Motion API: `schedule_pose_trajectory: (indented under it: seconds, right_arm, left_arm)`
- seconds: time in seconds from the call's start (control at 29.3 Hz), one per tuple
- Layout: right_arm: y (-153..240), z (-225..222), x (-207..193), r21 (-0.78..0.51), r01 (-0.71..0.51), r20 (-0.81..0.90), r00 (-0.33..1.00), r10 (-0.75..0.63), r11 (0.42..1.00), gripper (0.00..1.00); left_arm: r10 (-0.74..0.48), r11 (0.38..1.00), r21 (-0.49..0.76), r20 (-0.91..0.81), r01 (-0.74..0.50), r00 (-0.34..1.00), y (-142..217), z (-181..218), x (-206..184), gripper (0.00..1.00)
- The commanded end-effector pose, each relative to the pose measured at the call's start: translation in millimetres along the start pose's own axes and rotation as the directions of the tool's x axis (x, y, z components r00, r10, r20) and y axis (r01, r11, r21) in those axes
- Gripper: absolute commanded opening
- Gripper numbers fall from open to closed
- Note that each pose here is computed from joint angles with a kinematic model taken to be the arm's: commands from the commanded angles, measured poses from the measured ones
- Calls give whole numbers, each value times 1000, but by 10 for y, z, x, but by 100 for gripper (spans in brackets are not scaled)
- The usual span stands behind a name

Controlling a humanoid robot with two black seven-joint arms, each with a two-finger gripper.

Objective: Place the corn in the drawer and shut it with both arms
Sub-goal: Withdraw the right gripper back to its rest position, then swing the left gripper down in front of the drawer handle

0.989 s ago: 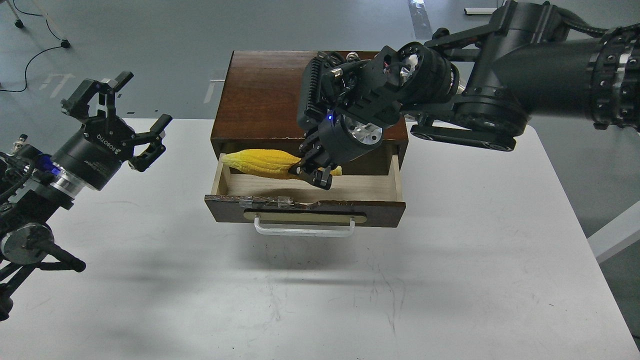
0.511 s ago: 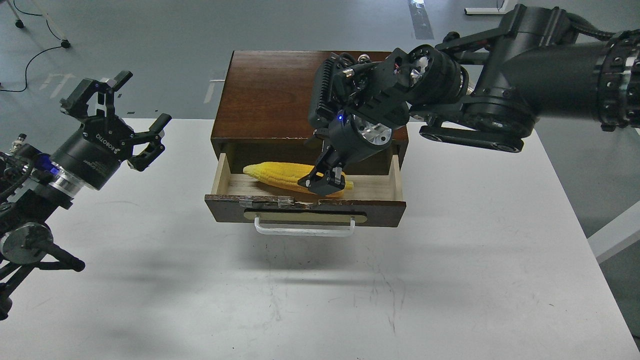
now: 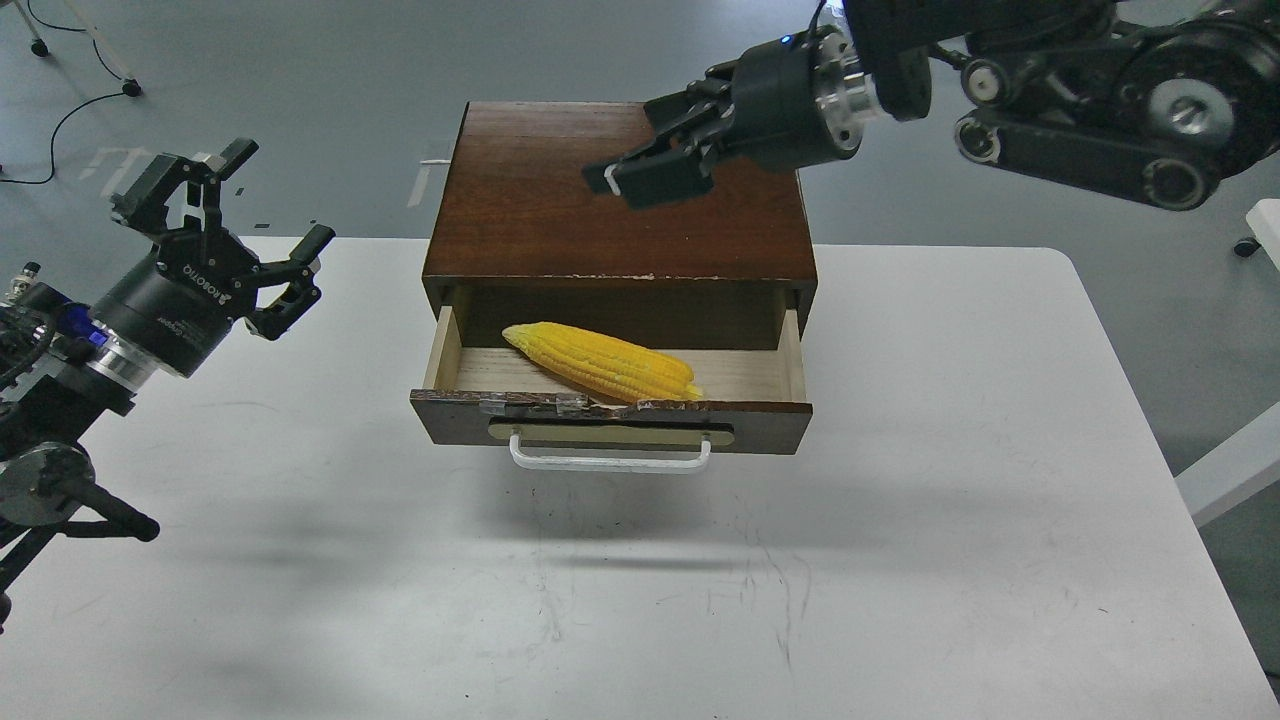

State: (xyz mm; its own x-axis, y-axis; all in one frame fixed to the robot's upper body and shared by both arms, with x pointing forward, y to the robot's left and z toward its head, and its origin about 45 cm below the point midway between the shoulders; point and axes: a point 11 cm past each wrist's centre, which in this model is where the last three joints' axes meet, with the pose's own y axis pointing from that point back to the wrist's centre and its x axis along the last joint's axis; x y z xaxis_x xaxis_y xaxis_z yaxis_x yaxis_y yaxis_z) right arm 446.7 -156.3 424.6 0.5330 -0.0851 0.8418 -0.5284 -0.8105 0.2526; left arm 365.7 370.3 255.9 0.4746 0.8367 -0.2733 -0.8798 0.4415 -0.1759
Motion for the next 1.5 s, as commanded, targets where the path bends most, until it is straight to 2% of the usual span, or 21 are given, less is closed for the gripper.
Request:
schedule_pose_trajectory:
  seconds: [0.0, 0.07, 0.17, 0.41, 0.55, 0.61, 0.68, 0.72, 0.78, 0.89, 0.95, 0.99, 1.06, 1.12, 1.16, 1.3, 1.36, 1.43, 1.47]
  right_arm:
    - [419, 490, -10, -41, -236, 332, 913, 236, 971, 98]
    - [598, 808, -283, -90, -312, 477, 820, 316, 946, 98]
    - [739, 1078, -623, -149, -361, 582, 720, 377, 920, 98]
    - [1031, 1572, -1742, -322, -344, 736, 496, 461, 882, 98]
    - [1183, 1730, -1951, -389, -347, 739, 436, 514, 854, 98]
    - [1253, 1791, -2042, -416, -338, 734, 423, 532, 844, 98]
    - [1293, 1816, -2157, -433, -321, 738, 411, 536, 842, 98]
    - [1293, 1816, -2157, -433, -321, 738, 411, 536, 842, 98]
    - [1322, 1832, -2231, -447, -314, 745, 388, 543, 838, 98]
    - [1358, 1865, -2242, -470, -326, 755, 332, 565, 820, 98]
    - [1407, 1916, -2230, -501, -344, 762, 261, 593, 794, 99]
    - [1421, 1930, -2222, -511, -351, 764, 231, 602, 784, 99]
    - [1464, 1976, -2193, -551, -379, 776, 95, 624, 743, 99]
    - [1488, 1998, -2189, -571, -388, 776, 34, 630, 724, 99]
    - [1488, 1998, -2189, -571, -388, 776, 33, 630, 724, 99]
    - [1517, 2010, -2291, -587, -372, 775, 1, 633, 719, 100]
    - [1517, 2008, -2332, -588, -364, 775, 1, 631, 722, 99]
    - [1524, 2008, -2384, -591, -352, 775, 1, 632, 725, 99]
    - [1526, 2008, -2408, -592, -347, 775, 1, 631, 727, 99]
  left_arm:
    - [-1, 1000, 3, -3, 1, 1000, 0, -19, -8, 99]
    - [-3, 1000, 3, -6, 3, 1000, -7, -32, -19, 99]
    - [-14, 1000, 15, 11, 14, 1000, -8, -54, -35, 99]
    - [-35, 999, 35, 81, 32, 996, -7, 28, -12, 99]
    - [-95, 995, 42, 193, 88, 977, -145, 251, -54, 99]
    - [-168, 986, 49, 284, 160, 944, -292, 430, -192, 99]
    - [-289, 955, 51, 384, 292, 877, -503, 648, -545, 99]
    - [-290, 955, 51, 385, 293, 877, -504, 649, -547, 99]
    - [-391, 911, 70, 458, 406, 799, -615, 743, -898, 99]
    - [-556, 786, 156, 602, 598, 574, -680, 701, -1599, 99]
    - [-611, 699, 203, 669, 686, 424, -694, 559, -2011, 99]
    - [-620, 675, 216, 685, 705, 384, -693, 504, -2120, 99]
    - [-623, 587, 289, 758, 756, 194, -679, 269, -2507, 98]
    - [-610, 550, 333, 787, 766, 96, -671, 108, -2677, 98]
    - [-610, 550, 334, 787, 766, 95, -670, 106, -2678, 98]
    - [-664, 443, 491, 742, 750, -94, -490, -438, -2863, 96]
    - [-680, 413, 527, 721, 743, -134, -410, -569, -2884, 93]
    - [-711, 373, 565, 683, 736, -164, -279, -736, -2891, 83]
    - [-739, 340, 591, 649, 731, -181, -177, -859, -2890, 72]
